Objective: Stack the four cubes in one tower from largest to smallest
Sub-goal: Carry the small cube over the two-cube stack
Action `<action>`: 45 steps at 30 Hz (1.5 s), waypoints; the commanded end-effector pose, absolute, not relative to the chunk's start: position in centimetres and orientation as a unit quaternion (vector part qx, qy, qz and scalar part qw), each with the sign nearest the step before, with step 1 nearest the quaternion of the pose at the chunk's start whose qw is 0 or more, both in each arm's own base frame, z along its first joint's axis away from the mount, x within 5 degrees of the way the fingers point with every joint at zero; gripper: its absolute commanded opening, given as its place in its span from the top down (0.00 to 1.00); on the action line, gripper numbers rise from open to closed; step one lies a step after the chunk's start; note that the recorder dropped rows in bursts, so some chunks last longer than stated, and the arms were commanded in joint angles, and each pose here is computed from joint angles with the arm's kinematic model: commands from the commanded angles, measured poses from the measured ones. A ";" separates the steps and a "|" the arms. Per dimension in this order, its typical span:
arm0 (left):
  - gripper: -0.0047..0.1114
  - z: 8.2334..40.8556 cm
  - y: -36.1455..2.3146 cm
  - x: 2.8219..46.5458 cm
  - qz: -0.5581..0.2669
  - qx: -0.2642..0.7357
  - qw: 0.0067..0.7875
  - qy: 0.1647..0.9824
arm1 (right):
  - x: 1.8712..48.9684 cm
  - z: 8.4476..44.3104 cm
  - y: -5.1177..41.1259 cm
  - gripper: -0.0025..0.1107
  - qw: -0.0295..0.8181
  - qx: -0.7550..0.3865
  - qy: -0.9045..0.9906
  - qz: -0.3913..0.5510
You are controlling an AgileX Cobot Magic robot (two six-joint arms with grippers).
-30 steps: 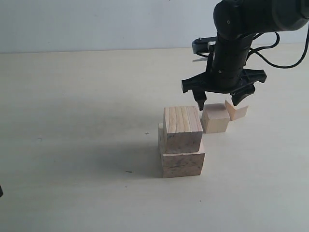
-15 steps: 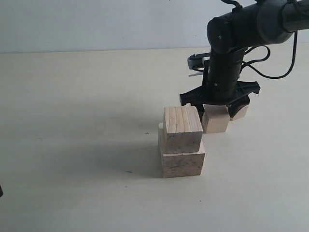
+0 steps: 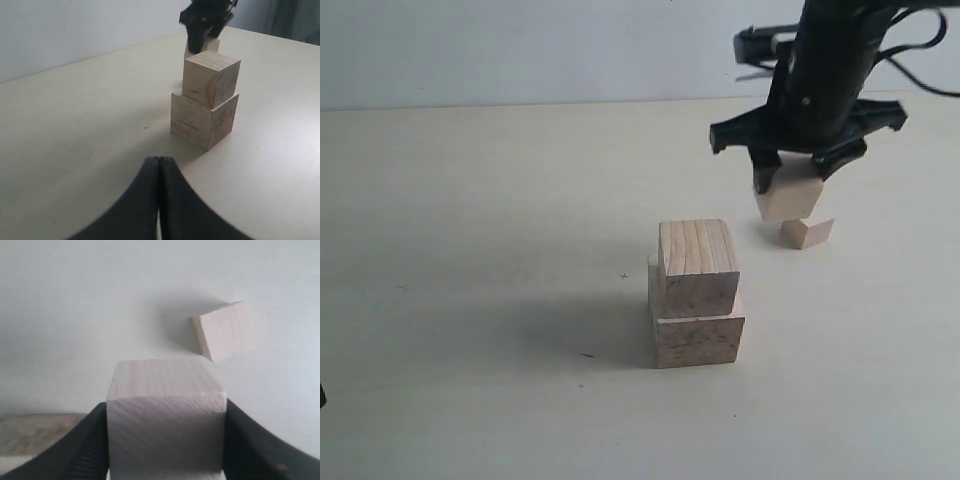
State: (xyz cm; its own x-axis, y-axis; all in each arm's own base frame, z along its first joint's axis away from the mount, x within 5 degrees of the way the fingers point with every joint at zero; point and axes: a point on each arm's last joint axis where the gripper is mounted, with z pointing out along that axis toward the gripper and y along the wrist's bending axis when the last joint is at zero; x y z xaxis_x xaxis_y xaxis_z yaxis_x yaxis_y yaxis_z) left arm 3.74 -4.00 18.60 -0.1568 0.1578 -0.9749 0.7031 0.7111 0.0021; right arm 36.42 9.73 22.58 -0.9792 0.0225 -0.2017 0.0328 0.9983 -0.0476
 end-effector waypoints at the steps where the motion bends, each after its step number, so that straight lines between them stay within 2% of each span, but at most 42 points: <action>1: 0.96 18.5 -4.0 3.7 -0.238 0.296 0.578 0.722 | 33.6 27.8 9.4 0.89 0.121 0.008 0.992 -0.022; 7: 0.96 18.5 -4.0 3.7 -0.238 0.296 0.578 0.722 | 29.8 32.0 11.9 0.89 0.148 -0.031 0.988 0.007; 14: 0.96 18.5 -4.0 3.7 -0.238 0.296 0.578 0.722 | 26.5 33.1 16.5 0.89 0.139 -0.092 0.984 0.066; 18: 0.96 18.5 -4.0 3.7 -0.238 0.296 0.578 0.722 | 25.5 33.4 17.6 0.89 0.139 -0.078 0.984 0.077; 28: 0.96 18.5 -4.0 3.7 -0.238 0.296 0.578 0.722 | 25.2 33.5 17.9 0.89 0.135 -0.053 0.986 0.085; 35: 0.96 18.5 -4.0 3.7 -0.238 0.296 0.578 0.722 | 26.0 33.3 17.1 0.89 0.164 -0.001 0.986 0.039; 45: 0.96 18.5 -4.0 3.7 -0.238 0.296 0.578 0.722 | 27.7 29.5 18.6 0.89 0.108 -0.001 0.994 0.016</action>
State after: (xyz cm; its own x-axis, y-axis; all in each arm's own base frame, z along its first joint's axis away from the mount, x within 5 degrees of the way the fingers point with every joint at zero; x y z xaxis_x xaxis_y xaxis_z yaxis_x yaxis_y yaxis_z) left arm 3.74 -4.00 18.60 -0.1568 0.1578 -0.9749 0.7031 0.7111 0.0021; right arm 27.52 18.37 29.81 -0.9758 0.0041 -0.2185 -0.0044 0.9993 0.0383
